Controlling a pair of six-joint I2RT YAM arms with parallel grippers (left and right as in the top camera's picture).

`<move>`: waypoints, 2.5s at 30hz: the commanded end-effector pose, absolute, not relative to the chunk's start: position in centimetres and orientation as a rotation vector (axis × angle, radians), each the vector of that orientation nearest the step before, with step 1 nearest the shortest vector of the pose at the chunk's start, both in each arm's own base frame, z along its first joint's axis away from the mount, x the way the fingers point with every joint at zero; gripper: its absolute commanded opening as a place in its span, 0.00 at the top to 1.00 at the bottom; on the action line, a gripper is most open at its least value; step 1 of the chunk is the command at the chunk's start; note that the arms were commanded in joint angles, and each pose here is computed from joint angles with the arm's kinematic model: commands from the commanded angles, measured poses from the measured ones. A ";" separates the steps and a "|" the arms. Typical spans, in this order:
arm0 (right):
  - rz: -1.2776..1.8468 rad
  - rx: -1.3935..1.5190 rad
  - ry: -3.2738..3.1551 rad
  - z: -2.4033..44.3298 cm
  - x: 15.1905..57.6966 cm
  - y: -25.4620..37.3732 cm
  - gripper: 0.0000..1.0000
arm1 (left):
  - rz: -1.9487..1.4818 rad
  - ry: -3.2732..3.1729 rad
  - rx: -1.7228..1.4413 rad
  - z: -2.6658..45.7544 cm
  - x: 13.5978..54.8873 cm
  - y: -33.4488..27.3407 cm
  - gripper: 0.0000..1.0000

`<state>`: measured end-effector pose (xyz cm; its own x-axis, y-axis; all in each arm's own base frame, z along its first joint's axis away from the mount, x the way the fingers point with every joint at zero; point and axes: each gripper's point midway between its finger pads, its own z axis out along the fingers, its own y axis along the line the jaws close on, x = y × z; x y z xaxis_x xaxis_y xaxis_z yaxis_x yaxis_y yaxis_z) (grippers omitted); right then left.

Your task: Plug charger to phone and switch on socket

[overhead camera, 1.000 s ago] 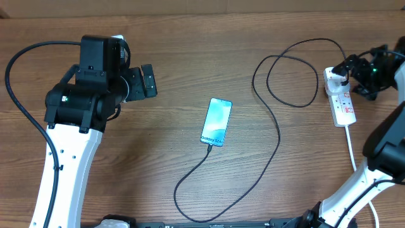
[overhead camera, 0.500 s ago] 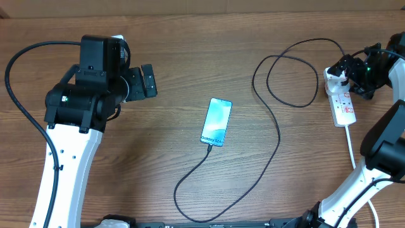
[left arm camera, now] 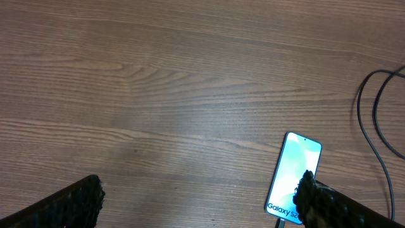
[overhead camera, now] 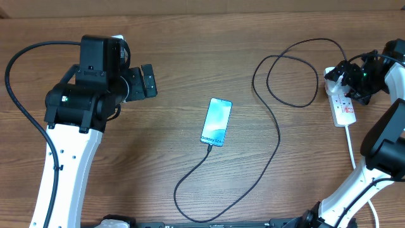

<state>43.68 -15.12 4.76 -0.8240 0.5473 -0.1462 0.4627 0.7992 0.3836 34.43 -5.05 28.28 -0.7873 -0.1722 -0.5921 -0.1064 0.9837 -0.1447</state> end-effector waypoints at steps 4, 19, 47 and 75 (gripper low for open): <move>0.529 0.785 2.745 4.2 43.7 -14.3 0.00 | -0.115 2.478 -0.176 28.5 34.6 -4.9 0.00; 0.694 0.756 2.766 3.1 43.0 -11.0 0.00 | -0.115 2.478 -0.176 28.4 34.6 -4.9 0.00; 0.704 0.983 2.744 6.2 40.1 -16.1 0.00 | -0.115 2.478 -0.176 28.4 34.6 -4.9 0.00; 0.430 0.520 2.274 35.5 32.2 -9.6 0.00 | -0.115 2.478 -0.176 28.5 34.6 -4.9 0.00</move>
<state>32.12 -9.57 35.36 -0.6366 0.4933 -0.5928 0.2388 0.8570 0.4567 34.43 -5.05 28.28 -0.7873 -0.1722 -0.5921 -0.1064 0.9837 -0.1447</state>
